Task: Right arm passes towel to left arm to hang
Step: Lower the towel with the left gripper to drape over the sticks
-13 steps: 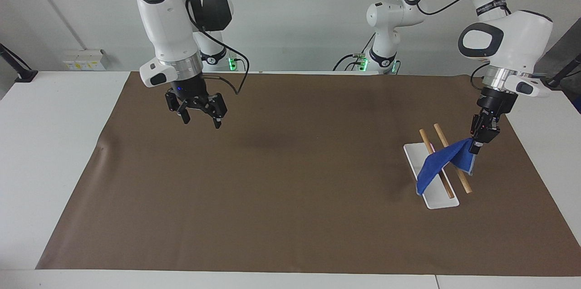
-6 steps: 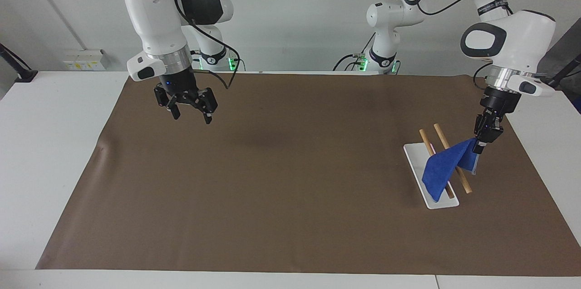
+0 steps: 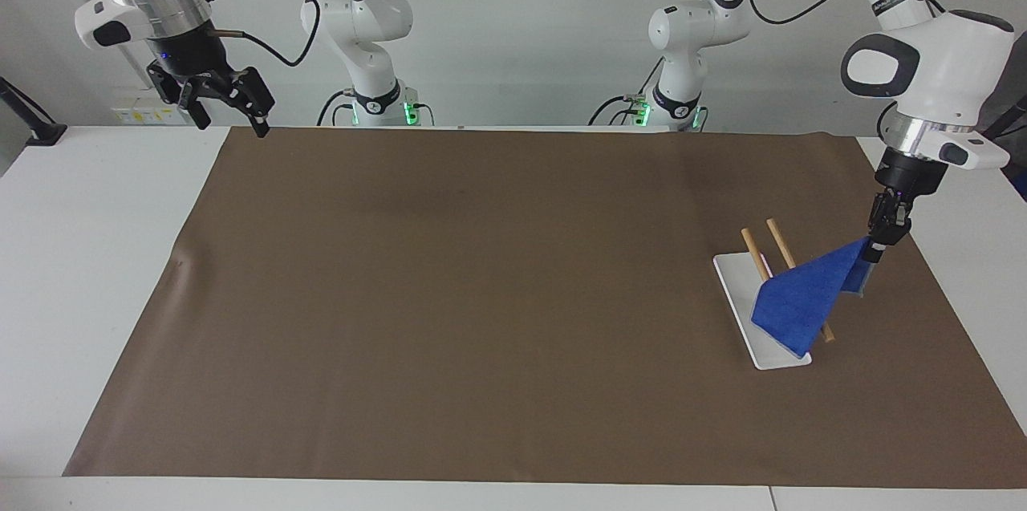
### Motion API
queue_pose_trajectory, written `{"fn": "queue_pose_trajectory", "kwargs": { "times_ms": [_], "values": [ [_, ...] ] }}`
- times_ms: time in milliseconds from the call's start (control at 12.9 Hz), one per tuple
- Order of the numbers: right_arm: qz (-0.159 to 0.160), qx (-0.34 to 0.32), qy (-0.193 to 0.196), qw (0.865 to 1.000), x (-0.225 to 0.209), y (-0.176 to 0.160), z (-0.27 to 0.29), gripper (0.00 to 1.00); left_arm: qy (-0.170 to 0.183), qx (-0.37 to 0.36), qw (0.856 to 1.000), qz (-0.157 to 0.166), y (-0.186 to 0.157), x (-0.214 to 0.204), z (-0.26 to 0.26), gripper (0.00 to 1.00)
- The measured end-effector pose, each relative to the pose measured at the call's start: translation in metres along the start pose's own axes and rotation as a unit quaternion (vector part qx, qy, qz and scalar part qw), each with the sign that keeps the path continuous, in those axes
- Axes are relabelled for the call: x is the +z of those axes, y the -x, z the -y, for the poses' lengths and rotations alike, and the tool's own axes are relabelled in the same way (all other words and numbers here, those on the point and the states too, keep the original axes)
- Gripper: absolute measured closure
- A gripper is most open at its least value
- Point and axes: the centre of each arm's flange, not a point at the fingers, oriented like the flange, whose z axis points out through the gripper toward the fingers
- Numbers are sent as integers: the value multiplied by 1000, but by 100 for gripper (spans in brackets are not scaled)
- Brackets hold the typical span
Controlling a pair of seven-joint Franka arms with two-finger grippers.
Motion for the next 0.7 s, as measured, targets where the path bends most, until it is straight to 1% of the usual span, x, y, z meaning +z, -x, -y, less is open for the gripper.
{"fn": "queue_pose_trajectory", "kwargs": {
  "times_ms": [155,310,388,543,698],
  "values": [
    [8,1,1,1000,4,-1,0,0,-31,-24,999,6,19,-15,-23,98],
    [11,1,2,1000,8,0,-1,0,-55,-39,997,26,53,-15,-45,98],
    [13,1,2,1000,9,0,-1,0,-69,-38,996,35,62,-15,-48,98],
    [14,0,3,1000,10,0,1,0,-89,-36,994,41,63,-16,-44,98],
    [13,-6,5,1000,10,1,9,0,-109,-41,992,41,56,-16,-34,98]
  ]
}}
